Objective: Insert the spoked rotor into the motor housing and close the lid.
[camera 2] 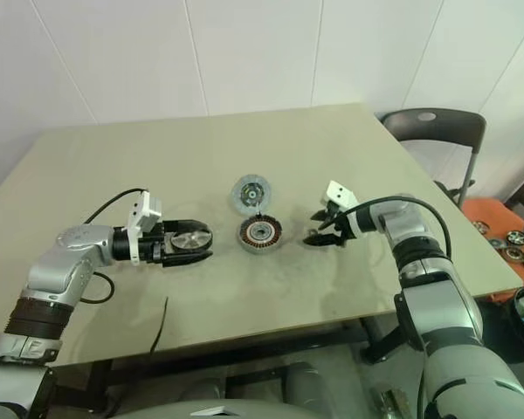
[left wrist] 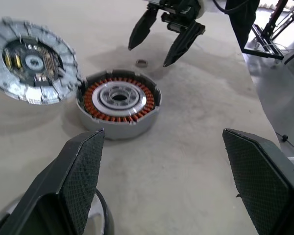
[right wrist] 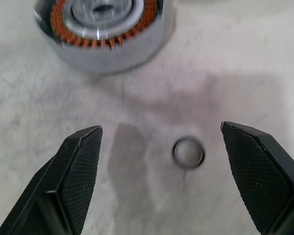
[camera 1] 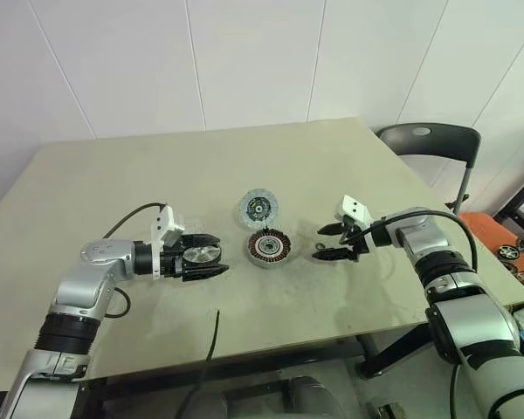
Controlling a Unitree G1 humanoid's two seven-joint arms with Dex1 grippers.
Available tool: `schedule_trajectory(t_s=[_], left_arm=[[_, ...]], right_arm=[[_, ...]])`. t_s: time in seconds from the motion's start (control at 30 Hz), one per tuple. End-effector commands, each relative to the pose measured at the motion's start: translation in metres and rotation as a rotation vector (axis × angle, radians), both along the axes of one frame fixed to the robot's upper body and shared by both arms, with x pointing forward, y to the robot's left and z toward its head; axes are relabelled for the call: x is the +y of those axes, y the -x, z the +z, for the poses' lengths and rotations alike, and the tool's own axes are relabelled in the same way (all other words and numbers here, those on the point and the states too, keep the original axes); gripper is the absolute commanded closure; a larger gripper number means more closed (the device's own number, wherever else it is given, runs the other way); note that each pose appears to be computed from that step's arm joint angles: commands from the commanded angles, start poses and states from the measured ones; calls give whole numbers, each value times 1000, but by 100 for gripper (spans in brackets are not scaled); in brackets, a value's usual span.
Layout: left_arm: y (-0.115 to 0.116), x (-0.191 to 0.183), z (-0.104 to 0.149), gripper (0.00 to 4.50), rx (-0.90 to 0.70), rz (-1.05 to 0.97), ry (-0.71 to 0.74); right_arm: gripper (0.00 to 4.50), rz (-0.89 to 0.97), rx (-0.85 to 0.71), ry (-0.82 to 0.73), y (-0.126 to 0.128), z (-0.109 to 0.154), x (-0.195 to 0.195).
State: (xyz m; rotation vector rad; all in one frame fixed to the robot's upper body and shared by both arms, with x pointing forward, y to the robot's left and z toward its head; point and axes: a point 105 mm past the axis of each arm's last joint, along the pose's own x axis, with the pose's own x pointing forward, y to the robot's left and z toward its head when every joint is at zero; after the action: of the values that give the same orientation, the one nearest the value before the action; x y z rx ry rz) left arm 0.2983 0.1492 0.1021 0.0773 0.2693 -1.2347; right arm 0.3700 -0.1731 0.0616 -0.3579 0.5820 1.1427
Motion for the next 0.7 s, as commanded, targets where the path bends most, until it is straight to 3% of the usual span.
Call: schedule_trajectory(t_s=[0.03, 0.7], left_arm=[[1, -4, 11, 41, -47, -7, 20], [7, -13, 6, 41, -29, 3, 52]], right_arm=[[43, 18, -41, 1, -5, 9, 4], [43, -48, -13, 18, 0, -15, 2]])
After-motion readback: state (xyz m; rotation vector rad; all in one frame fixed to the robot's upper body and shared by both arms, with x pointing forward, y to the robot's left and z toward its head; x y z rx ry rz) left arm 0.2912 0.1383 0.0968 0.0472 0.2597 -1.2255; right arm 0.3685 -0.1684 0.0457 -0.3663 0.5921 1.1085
